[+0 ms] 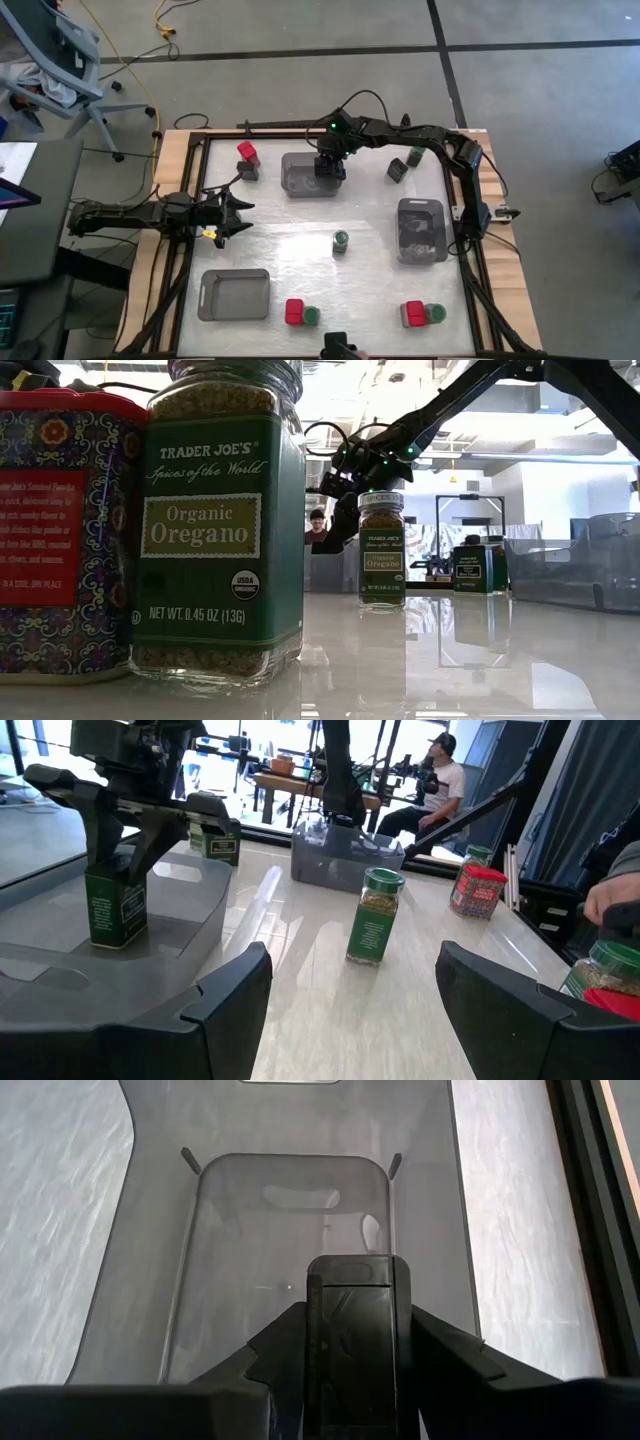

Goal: Sort spices by type
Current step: Put the bottom black seasoning can into the top black transparent bin

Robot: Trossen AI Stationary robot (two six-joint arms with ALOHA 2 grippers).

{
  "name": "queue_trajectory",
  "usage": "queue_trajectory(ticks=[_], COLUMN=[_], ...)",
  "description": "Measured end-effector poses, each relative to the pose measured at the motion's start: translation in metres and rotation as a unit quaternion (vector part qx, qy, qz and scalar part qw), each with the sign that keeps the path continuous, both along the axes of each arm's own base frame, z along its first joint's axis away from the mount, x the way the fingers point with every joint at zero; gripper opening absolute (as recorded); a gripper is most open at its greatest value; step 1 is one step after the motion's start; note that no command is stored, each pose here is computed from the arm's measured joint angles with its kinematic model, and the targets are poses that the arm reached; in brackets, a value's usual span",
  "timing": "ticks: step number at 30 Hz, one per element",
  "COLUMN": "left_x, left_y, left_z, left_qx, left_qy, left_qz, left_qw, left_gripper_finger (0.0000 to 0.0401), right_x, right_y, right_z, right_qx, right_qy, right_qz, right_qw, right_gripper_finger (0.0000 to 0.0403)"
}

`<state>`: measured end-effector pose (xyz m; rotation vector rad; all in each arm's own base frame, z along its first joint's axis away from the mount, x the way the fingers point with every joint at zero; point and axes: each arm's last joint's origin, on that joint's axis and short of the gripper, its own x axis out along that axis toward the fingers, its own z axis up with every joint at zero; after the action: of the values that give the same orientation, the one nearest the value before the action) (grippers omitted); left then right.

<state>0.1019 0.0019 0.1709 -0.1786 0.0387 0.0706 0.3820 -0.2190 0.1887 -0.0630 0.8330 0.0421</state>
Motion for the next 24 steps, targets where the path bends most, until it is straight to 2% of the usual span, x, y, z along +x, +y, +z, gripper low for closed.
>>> queue_trajectory(ticks=[24], left_x=[0.0000], left_y=[0.0000], left_z=[0.0000], left_qx=[0.000], left_qy=[0.000], left_qz=[0.000], left_qw=[1.000], left_gripper_finger=[0.0270], right_x=[-0.0002], right_y=[0.0002], right_z=[-0.0005], right_qx=[0.000], right_qy=[0.003], right_qz=[0.000], right_qw=[1.000], right_gripper_finger=[0.0196])
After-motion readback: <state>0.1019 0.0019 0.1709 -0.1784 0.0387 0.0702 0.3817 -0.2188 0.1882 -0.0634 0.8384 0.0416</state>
